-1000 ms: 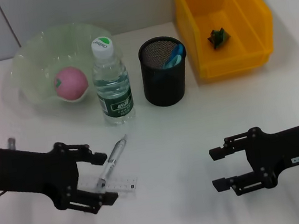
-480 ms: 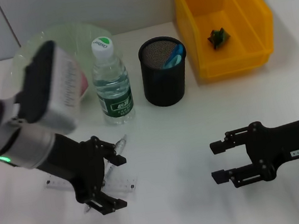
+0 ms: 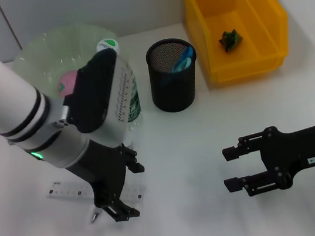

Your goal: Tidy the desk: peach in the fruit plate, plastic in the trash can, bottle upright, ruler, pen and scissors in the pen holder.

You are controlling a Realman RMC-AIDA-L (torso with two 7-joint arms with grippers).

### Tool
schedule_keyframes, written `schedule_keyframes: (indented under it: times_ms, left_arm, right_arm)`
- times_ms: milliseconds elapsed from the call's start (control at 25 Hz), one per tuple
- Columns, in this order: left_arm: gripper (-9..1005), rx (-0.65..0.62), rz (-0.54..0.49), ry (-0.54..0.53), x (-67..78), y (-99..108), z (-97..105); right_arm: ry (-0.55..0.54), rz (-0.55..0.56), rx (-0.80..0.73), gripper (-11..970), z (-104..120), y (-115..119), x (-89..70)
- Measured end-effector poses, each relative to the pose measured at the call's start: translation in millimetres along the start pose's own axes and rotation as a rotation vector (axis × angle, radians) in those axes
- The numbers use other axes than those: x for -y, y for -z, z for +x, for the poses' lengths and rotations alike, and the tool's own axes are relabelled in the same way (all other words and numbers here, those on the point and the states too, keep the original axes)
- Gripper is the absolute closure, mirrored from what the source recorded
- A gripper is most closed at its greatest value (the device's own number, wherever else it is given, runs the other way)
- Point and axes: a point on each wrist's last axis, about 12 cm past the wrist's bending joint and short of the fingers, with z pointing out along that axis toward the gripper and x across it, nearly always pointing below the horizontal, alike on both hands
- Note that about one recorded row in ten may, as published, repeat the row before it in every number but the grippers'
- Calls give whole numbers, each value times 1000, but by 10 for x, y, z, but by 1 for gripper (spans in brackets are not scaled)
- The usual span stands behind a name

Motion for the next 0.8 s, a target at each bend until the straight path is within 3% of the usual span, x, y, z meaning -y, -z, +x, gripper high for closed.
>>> schedule_keyframes:
  times_ms: [800]
  left_arm:
    - [215, -54, 7, -23, -25, -154, 1]
  right_arm:
    - [24, -13, 6, 286, -90, -62, 25]
